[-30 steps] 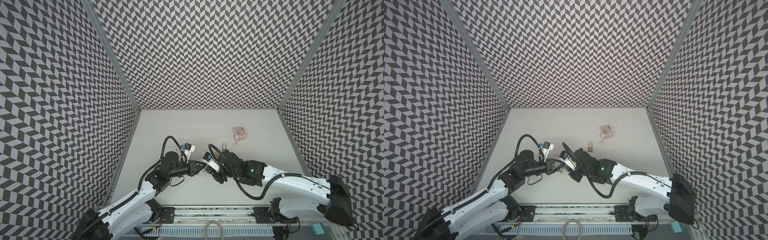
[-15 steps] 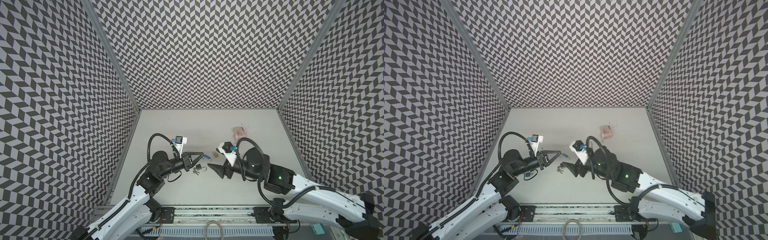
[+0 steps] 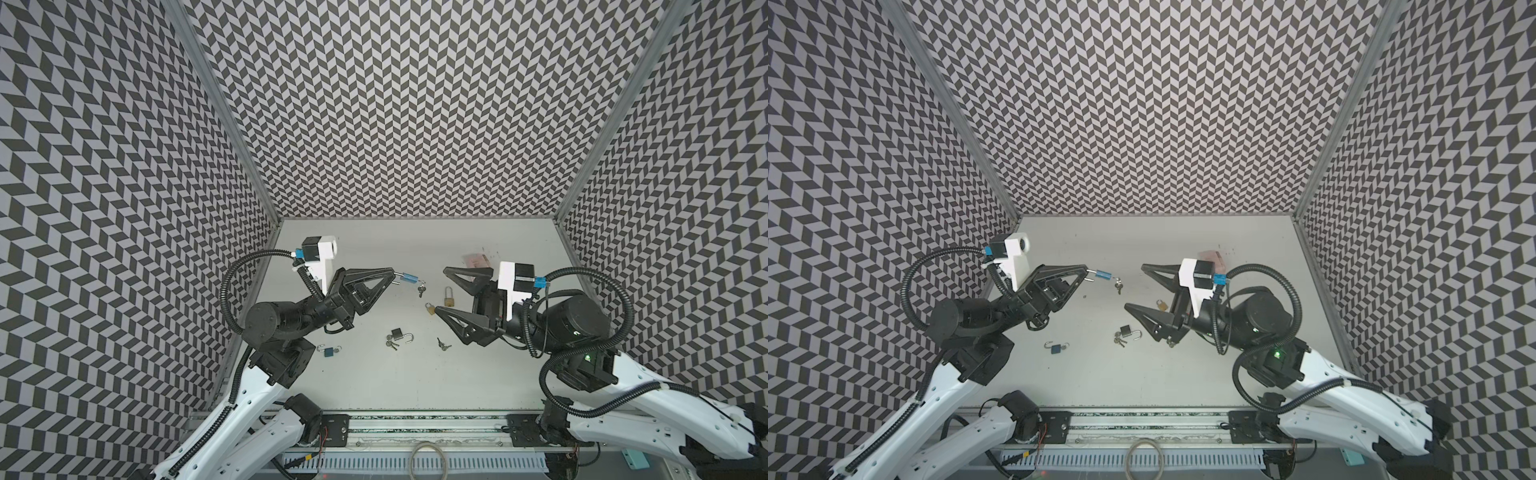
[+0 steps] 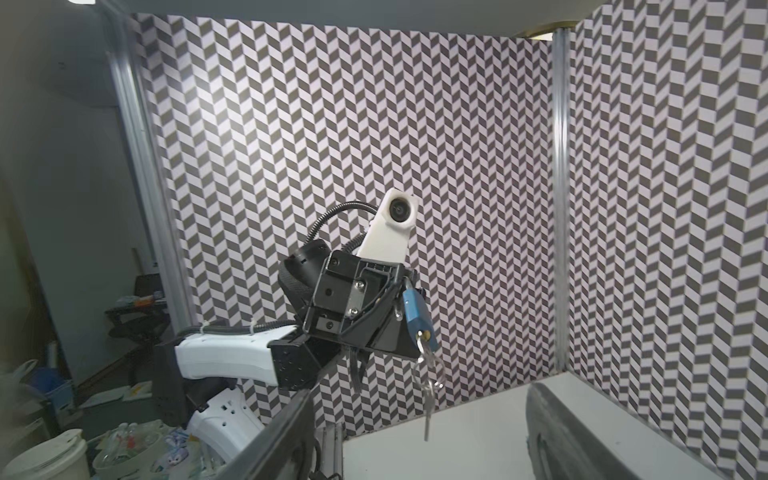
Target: Lock with the key
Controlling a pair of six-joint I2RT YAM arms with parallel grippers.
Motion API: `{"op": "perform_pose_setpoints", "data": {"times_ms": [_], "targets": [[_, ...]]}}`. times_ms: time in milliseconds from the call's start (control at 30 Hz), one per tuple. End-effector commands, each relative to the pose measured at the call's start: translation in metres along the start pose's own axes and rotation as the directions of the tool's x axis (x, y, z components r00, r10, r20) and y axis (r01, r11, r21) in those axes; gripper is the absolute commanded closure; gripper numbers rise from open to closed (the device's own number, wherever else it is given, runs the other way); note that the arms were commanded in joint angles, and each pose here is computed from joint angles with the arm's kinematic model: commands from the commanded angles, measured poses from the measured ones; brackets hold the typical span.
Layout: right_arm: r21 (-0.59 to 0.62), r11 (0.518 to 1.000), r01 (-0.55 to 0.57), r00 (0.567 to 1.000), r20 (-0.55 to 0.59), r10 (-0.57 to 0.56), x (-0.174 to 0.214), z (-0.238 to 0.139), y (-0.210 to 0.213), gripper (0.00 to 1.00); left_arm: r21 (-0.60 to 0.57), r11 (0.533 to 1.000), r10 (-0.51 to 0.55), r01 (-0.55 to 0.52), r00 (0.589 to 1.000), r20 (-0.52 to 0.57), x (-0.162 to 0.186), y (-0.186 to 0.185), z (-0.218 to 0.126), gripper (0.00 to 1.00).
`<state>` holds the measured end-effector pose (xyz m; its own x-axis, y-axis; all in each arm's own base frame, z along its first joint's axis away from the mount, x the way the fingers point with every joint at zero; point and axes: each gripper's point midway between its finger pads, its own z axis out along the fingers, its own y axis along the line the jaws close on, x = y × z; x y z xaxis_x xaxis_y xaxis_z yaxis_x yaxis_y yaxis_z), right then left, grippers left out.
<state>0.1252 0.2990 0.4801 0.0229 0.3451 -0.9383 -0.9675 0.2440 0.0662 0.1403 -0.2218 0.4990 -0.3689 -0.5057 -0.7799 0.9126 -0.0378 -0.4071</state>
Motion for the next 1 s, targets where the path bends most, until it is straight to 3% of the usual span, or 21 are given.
{"op": "perform_pose_setpoints", "data": {"times_ms": [0, 233, 700, 900, 967], "targets": [[-0.083, 0.994, 0.065, 0.992, 0.111, -0.055, -0.035, 0.007, 0.016, 0.23, 0.113, 0.993, 0.016, -0.018, 1.000, 0.018, -0.012, -0.027, 0.007, 1.00], [-0.104, 0.988, 0.118, 0.988, 0.116, -0.106, -0.037, 0.026, 0.016, 0.28, 0.159, 0.987, 0.001, -0.003, 1.000, 0.012, -0.009, -0.036, 0.015, 1.00], [-0.076, 0.990, 0.121, 0.989, 0.091, -0.114, -0.027, 0.028, 0.009, 0.75, 0.157, 0.988, -0.001, -0.002, 1.000, 0.016, -0.009, -0.037, 0.018, 1.00], [-0.068, 0.991, 0.115, 0.991, 0.071, -0.110, -0.020, 0.029, 0.006, 0.79, 0.161, 0.987, 0.000, -0.004, 1.000, 0.024, -0.010, -0.039, 0.017, 1.00], [-0.066, 0.992, 0.110, 0.992, 0.066, -0.106, -0.018, 0.030, 0.006, 0.73, 0.162, 0.987, 0.001, -0.005, 1.000, 0.025, -0.010, -0.040, 0.017, 1.00]]}}
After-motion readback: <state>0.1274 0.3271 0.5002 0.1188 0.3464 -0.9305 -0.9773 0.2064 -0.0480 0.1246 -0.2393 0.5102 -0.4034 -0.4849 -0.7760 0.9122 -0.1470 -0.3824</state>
